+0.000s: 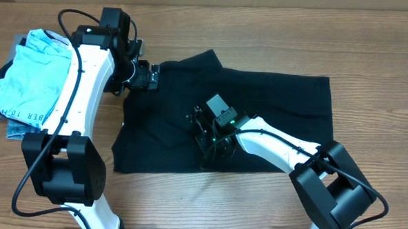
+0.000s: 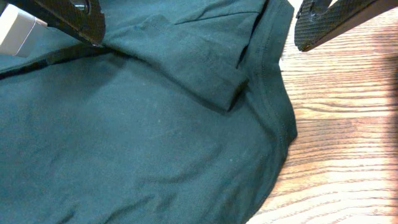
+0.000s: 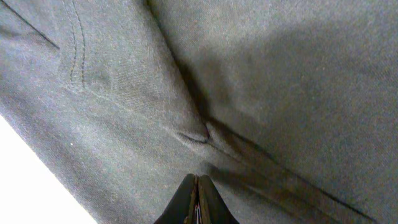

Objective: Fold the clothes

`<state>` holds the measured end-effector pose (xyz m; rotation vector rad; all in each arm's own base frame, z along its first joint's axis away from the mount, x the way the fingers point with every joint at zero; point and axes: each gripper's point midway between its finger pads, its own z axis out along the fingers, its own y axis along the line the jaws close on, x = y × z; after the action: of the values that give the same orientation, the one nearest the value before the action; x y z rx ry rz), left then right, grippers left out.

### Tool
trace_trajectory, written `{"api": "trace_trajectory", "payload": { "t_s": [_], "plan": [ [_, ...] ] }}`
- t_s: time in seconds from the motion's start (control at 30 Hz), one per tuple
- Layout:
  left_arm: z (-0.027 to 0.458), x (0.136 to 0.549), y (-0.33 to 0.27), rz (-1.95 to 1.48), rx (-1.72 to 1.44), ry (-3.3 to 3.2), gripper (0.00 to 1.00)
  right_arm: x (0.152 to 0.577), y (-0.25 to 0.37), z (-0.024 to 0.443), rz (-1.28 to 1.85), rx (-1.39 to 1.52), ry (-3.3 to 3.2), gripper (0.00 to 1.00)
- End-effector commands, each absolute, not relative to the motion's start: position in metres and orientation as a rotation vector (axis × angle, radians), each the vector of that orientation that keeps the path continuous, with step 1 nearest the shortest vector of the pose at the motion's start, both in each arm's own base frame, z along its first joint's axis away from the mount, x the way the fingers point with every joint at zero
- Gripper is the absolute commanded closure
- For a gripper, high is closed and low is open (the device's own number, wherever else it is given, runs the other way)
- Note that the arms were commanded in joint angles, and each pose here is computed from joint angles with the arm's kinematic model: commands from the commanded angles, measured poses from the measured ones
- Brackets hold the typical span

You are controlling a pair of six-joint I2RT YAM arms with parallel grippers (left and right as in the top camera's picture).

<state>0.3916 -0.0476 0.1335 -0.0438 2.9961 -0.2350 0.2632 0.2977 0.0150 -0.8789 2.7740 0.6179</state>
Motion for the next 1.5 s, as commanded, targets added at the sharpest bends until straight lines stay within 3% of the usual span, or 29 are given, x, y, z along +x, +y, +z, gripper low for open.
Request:
{"api": "trace_trajectory", "payload": {
  "t_s": [0.0, 1.47],
  "plan": [
    [0.129, 0.392, -0.043, -0.190, -0.058, 3.007, 0.00, 0.263, 0.299, 0.017, 0.635, -0.869, 2.763, 0.96],
    [0.129, 0.394, -0.032, -0.188, -0.108, 2.998, 0.00, 0.269, 0.302, 0.000, 0.623, -0.847, 2.778, 0.96]
  ]
}}
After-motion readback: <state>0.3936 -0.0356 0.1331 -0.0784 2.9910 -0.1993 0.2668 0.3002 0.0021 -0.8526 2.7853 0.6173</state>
